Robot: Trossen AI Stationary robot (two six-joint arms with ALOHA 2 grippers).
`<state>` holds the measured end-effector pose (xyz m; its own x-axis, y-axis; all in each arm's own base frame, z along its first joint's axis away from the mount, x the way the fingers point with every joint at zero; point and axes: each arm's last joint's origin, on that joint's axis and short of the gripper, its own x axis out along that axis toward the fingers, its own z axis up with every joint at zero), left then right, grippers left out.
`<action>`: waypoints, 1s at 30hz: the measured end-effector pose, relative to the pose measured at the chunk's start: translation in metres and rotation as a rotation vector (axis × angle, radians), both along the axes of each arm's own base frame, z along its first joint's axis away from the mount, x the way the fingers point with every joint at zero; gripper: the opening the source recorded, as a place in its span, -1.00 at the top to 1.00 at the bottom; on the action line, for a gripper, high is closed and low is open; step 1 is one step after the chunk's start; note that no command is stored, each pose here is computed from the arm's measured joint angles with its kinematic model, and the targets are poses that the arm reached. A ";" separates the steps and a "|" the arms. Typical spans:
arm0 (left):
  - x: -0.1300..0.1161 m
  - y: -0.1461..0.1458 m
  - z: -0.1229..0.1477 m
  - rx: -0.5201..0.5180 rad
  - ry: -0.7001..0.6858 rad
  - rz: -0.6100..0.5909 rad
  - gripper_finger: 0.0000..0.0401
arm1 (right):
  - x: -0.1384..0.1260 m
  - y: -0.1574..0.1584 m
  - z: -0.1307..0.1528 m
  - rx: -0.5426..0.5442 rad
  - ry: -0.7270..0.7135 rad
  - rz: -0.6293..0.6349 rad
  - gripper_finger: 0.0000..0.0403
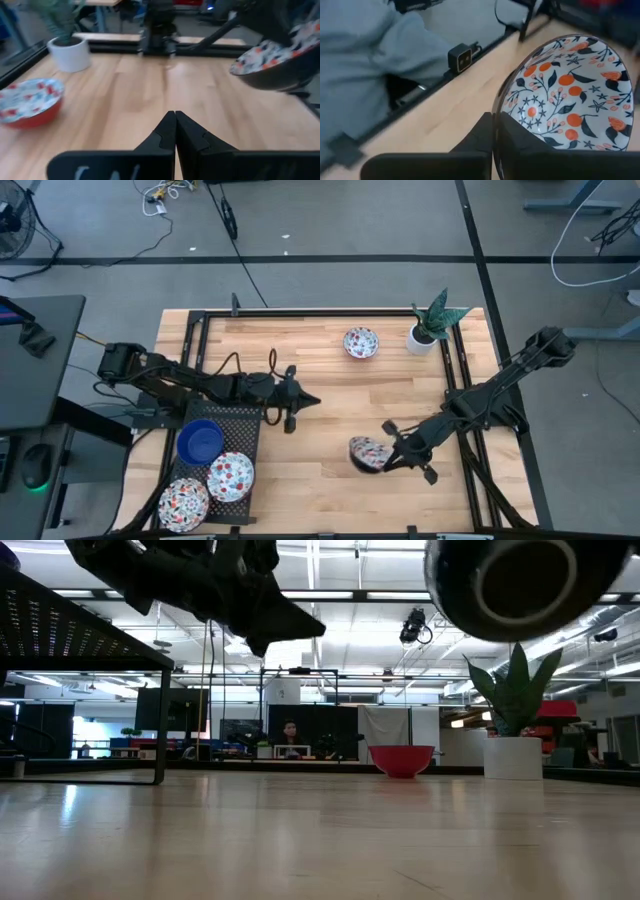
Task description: Pick & Place Mini bowls
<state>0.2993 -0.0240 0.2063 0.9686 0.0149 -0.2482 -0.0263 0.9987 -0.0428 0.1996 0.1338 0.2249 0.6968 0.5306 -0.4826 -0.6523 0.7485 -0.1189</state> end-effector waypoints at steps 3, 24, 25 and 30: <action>0.000 -0.009 0.003 -0.003 -0.027 -0.032 0.98 | 0.008 0.005 -0.006 -0.118 -0.114 0.076 0.94; 0.017 -0.097 0.137 0.159 0.045 -0.360 0.50 | 0.041 -0.004 0.002 -0.486 -0.383 0.247 0.95; 0.014 -0.100 0.141 0.163 0.062 -0.373 0.43 | 0.044 -0.005 0.006 -0.507 -0.365 0.252 0.95; 0.004 -0.113 0.146 0.181 0.158 -0.376 0.09 | 0.065 -0.013 0.026 -0.564 -0.240 0.331 0.95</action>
